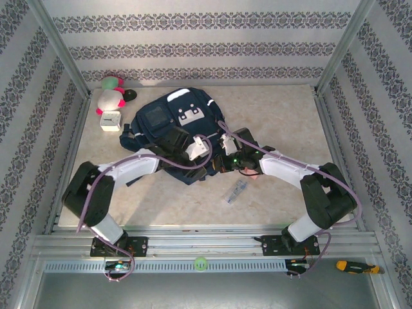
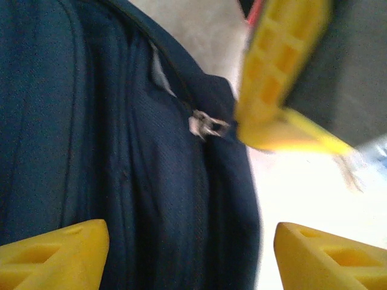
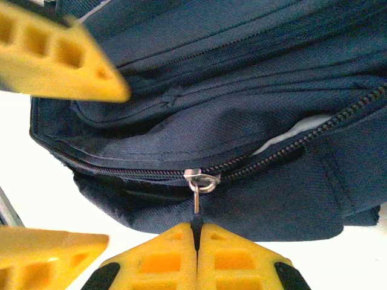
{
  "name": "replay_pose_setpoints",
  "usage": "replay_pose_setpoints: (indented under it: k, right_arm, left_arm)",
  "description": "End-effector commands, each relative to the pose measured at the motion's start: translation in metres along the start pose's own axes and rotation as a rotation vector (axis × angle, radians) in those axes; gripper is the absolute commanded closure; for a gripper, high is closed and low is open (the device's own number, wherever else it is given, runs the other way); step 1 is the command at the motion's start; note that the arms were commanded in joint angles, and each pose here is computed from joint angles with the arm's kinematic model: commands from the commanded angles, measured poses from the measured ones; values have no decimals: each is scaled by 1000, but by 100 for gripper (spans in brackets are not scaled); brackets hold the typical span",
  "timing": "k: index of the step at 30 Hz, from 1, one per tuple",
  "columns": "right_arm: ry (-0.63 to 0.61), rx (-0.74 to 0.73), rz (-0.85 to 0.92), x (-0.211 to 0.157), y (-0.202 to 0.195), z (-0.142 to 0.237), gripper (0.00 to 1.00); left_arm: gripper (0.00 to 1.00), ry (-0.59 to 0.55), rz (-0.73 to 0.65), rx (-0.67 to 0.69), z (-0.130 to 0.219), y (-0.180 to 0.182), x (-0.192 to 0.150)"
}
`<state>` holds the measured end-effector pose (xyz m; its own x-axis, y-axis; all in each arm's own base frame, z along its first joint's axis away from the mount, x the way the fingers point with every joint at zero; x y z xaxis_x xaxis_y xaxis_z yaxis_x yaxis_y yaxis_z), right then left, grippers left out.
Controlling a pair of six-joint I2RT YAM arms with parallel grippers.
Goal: Pack the student bag
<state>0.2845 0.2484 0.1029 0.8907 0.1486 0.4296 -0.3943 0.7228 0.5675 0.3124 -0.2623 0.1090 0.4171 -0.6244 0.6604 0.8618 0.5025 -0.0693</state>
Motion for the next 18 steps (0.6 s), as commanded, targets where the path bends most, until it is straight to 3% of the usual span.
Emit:
replay_pose_setpoints:
  k: [1,3,7,8,9,10,14,18]
  right_arm:
    - [12,15,-18,-5,1,-2,100]
    - [1,3,-40,-4,-5,-2,100]
    - [-12,-12,-79,-2,-15,-1,100]
    - [-17,-17,-85,0,-18,0,100]
    - [-18,-21,-71,2,-18,-2,100]
    - [-18,-25,-68,3,-17,-3,100]
    - [-5,-22,-41,5,-10,-11,100]
    - [-6,-47,-21,7,-9,-17,85]
  left_arm:
    - [36,-43,-7,71,-12,18,19]
    - [48,1,1,83,-18,22,9]
    - [61,19,1,70,-21,19,1]
    - [68,19,2,64,-20,18,-1]
    - [91,7,0,36,-18,11,-4]
    - [96,-17,-6,3,-15,4,-1]
    - [98,-97,-9,-83,-11,-10,12]
    - [99,-131,13,-133,-11,-16,20]
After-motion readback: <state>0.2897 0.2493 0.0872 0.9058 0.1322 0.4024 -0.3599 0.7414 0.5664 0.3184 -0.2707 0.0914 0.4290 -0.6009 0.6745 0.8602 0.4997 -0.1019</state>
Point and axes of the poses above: each hand's point on the last joint's axis, 136 mm out from that joint toward the fingers, its own z axis back along the fingers, its own y axis along the line the jaws close on, x = y × z, the point moved 2 cm from there along z, back along the fingers
